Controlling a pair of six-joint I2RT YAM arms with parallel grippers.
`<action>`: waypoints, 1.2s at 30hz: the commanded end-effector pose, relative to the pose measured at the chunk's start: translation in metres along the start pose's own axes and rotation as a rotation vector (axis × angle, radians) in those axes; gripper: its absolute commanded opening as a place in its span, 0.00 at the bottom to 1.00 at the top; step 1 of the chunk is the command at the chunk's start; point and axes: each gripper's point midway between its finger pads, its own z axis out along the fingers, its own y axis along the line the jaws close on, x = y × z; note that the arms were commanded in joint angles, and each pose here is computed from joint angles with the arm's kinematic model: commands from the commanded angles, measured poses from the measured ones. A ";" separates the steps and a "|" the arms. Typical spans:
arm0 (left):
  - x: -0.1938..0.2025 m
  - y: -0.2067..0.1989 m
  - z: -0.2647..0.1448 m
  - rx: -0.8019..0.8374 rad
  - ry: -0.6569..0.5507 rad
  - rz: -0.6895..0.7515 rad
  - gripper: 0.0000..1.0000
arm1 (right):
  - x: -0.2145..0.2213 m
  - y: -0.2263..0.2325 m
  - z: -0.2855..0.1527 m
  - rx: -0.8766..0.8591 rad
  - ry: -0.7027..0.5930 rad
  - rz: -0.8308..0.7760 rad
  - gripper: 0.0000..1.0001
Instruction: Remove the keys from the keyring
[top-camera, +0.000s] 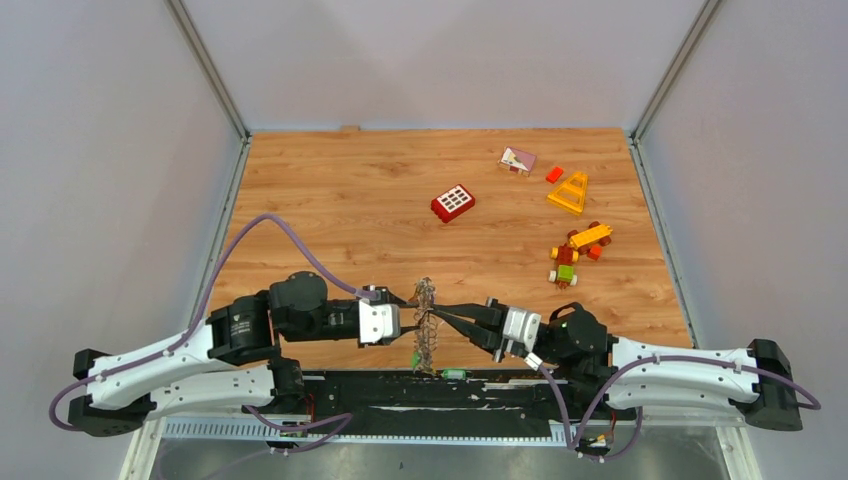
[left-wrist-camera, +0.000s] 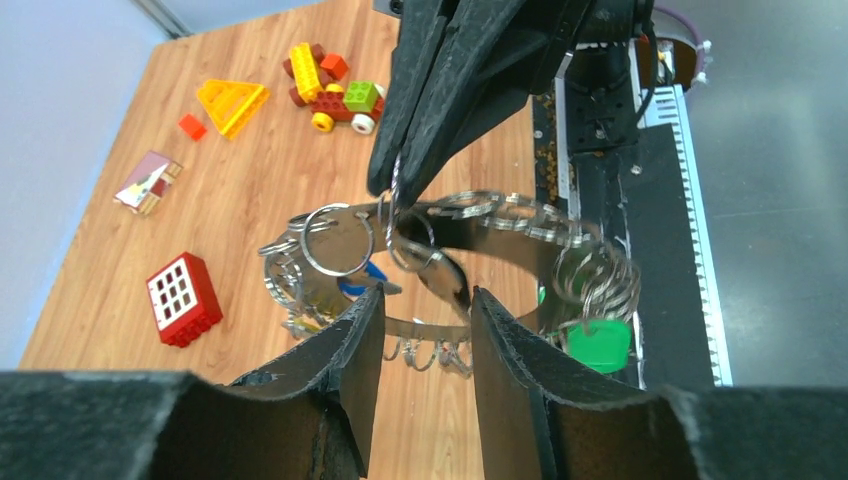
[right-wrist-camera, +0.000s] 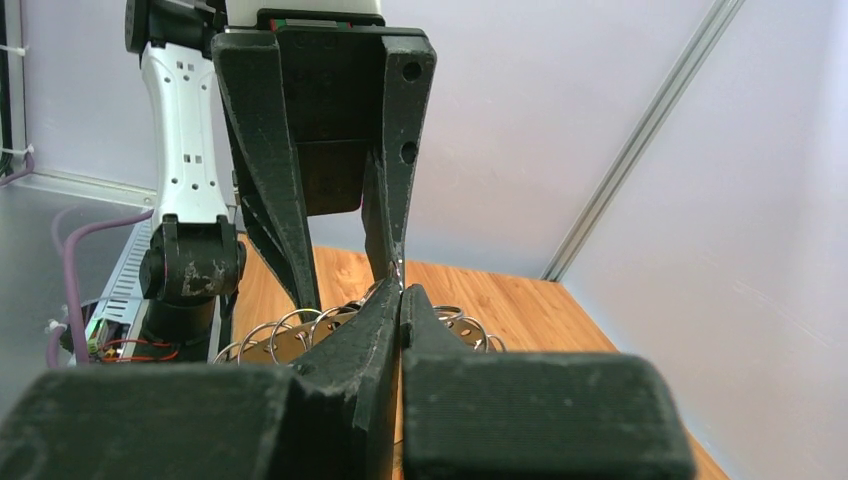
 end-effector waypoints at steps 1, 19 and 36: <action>-0.017 0.012 -0.012 -0.069 -0.061 0.014 0.45 | -0.031 -0.013 -0.001 0.046 -0.096 -0.015 0.00; -0.054 0.011 -0.025 -0.089 -0.314 0.053 0.41 | -0.030 -0.010 0.004 0.022 -0.087 -0.011 0.00; -0.045 0.005 -0.011 -0.054 -0.293 0.013 0.37 | -0.027 -0.003 0.008 -0.012 -0.073 -0.009 0.00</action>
